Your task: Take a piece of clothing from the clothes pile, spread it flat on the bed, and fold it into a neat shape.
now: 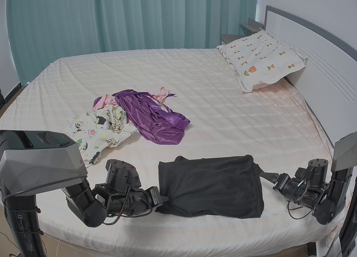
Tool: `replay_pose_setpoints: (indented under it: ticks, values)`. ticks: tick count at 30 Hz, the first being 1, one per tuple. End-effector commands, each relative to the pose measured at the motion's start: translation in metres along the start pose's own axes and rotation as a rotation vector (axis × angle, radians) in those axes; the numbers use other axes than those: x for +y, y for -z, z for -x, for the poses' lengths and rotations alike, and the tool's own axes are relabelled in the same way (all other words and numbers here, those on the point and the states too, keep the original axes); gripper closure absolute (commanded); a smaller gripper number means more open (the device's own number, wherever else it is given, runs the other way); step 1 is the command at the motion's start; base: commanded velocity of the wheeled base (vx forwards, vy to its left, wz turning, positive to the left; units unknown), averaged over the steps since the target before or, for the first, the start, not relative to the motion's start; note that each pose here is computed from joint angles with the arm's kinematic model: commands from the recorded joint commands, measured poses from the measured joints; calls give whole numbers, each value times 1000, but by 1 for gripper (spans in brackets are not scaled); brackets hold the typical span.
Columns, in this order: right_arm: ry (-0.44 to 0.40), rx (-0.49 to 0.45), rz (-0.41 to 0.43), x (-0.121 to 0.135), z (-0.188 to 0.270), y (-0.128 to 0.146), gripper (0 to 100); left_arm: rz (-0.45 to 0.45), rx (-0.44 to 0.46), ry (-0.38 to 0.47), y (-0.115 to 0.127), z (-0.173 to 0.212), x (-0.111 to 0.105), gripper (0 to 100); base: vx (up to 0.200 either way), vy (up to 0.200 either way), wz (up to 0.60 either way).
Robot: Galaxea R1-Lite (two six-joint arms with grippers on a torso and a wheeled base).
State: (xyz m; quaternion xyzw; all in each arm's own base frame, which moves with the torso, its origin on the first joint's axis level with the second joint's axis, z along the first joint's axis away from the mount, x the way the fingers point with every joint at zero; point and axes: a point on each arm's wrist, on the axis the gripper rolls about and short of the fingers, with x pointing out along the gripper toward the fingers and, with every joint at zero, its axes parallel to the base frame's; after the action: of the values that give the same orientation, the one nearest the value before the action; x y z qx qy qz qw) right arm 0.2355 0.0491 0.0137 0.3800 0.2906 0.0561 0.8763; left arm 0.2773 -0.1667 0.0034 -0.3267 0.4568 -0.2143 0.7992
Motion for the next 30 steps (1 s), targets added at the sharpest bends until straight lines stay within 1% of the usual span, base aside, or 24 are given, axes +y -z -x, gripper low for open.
replay_pose_setpoints:
  ticks: [1, 5, 8, 11, 12, 13, 15, 19, 20, 21, 23, 25, 30]
  values:
    - [-25, -88, -7, -1, -25, -27, 0, 9, 18, -28, 10, 9, 7, 100, 0, 0, 0]
    - [-30, -96, 9, 6, -58, -44, 0, 9, 13, -27, 10, 9, 7, 100, 0, 0, 0]
    - [-17, -71, 22, 10, -79, -48, 0, 11, 16, -30, 11, 10, 8, 100, 0, 0, 0]
    - [-19, -50, 83, 14, -110, -52, 0, 5, 23, -27, 13, 9, 6, 100, 0, 0, 0]
    - [-19, -50, 83, 14, -110, -52, 0, 5, 23, -27, 13, 9, 6, 100, 0, 0, 0]
    - [-23, -43, 117, 16, -121, -53, 0, 4, 24, -27, 14, 9, 6, 100, 0, 0, 0]
    - [-26, -19, 139, 16, -128, -54, 0, 6, 24, -27, 14, 9, 6, 100, 0, 0, 0]
    - [-57, 34, 145, 17, -139, -48, 0, 9, 24, -29, 14, 9, 6, 100, 0, 0, 0]
    - [-57, 34, 145, 17, -139, -48, 0, 9, 24, -29, 14, 9, 6, 100, 0, 0, 0]
    - [-59, 42, 144, 16, -140, -48, 100, 9, 24, -29, 14, 9, 6, 100, 0, 0, 0]
    - [-66, 63, 145, 16, -140, -47, 100, 9, 24, -29, 14, 9, 6, 100, 0, 0, 0]
    - [-66, 65, 145, 16, -140, -47, 100, 9, 23, -28, 13, 9, 6, 100, 0, 0, 0]
    - [-69, 38, 130, 14, -141, -55, 100, 9, 19, -31, 13, 9, 6, 100, 0, 0, 0]
